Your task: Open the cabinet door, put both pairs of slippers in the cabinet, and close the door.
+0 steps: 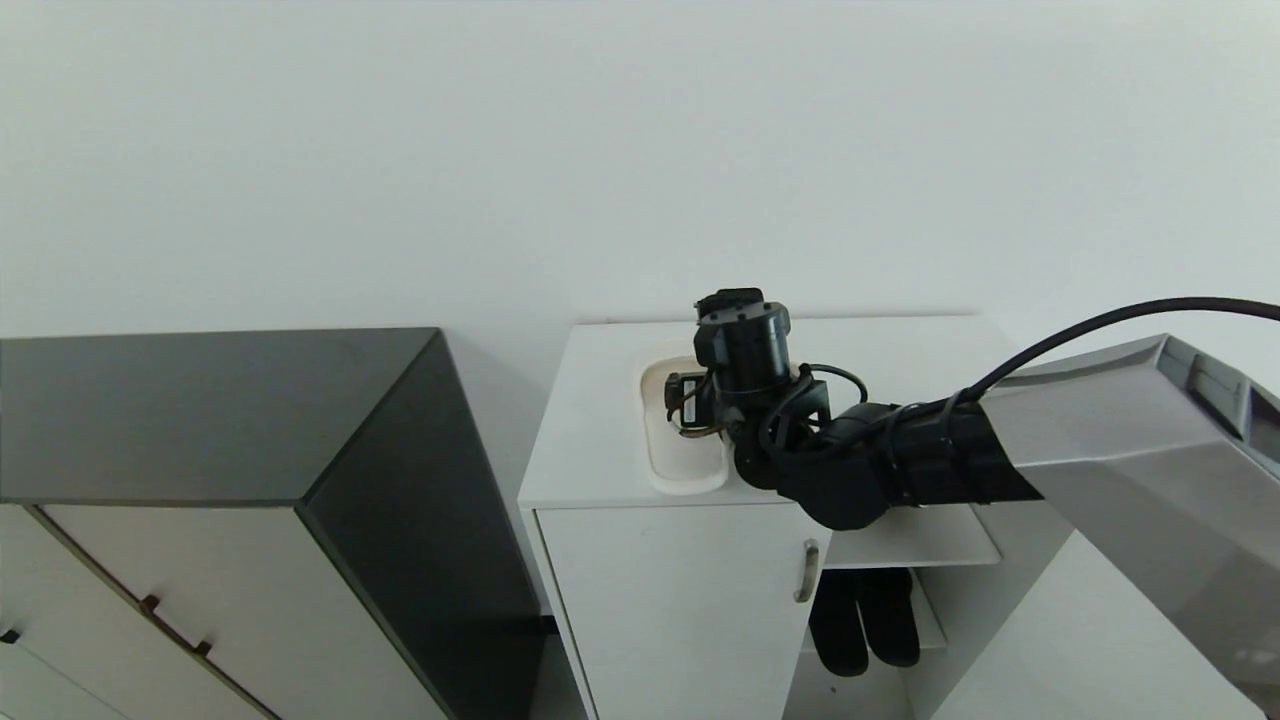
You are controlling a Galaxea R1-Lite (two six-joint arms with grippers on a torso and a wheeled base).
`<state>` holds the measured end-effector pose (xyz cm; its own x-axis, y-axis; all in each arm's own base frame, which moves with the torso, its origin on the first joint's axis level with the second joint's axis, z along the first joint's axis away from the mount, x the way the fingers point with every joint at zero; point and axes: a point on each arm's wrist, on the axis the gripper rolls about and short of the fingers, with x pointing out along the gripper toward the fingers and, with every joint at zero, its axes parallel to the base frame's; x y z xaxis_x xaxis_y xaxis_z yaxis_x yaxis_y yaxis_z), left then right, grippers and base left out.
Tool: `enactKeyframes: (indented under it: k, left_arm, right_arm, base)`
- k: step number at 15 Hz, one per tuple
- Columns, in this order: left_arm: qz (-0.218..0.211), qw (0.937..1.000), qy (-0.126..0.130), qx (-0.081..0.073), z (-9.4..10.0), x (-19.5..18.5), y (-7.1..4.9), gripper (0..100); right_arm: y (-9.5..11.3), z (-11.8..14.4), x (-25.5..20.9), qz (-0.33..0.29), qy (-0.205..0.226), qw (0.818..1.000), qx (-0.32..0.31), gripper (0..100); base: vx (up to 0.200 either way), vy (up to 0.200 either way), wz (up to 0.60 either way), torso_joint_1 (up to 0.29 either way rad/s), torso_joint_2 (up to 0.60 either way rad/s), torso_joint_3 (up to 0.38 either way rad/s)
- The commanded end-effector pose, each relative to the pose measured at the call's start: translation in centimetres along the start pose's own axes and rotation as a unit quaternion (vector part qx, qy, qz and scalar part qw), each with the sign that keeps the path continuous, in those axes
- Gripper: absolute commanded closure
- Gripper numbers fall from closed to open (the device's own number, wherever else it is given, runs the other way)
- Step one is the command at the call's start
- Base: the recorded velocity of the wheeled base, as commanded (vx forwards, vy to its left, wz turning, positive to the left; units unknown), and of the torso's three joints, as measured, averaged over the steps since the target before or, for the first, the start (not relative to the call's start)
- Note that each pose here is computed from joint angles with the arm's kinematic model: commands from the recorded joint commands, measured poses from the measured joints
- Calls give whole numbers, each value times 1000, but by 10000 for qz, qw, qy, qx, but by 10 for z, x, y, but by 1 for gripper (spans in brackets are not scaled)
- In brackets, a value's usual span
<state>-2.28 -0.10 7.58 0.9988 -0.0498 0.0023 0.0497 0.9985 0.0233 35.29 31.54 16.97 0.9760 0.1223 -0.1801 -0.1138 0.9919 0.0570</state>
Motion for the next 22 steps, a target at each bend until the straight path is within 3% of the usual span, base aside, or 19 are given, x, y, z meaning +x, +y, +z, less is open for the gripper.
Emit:
enactKeyframes:
  k: [1,4,5,12,17,22]
  left_arm:
    - [3,10000,4,-1,0,0,0,100]
    - [3,10000,4,-1,0,0,0,100]
    - [3,10000,4,-1,0,0,0,100]
    - [3,10000,4,-1,0,0,0,100]
    - [3,10000,4,-16,0,0,0,100]
    - [3,10000,4,-9,0,0,0,100]
  right_arm:
    - [1,-14,15,-89,65,9999,-49,0]
    - [1,-12,18,-96,21,9999,-23,0]
    - [1,-12,19,-94,9,9999,-37,100]
    - [1,-5,16,-102,-76,9999,-19,100]
    - [-12,35,-28,130,-256,9996,34,100]
    - [-32,13,-80,822,114,9963,-208,100]
  base:
    - [0,0,0,0,0,0]
    - [0,0,0,0,0,0]
    - [0,0,0,0,0,0]
    - [0,0,0,0,0,0]
    - [0,0,0,0,0,0]
    - [0,0,0,0,0,0]
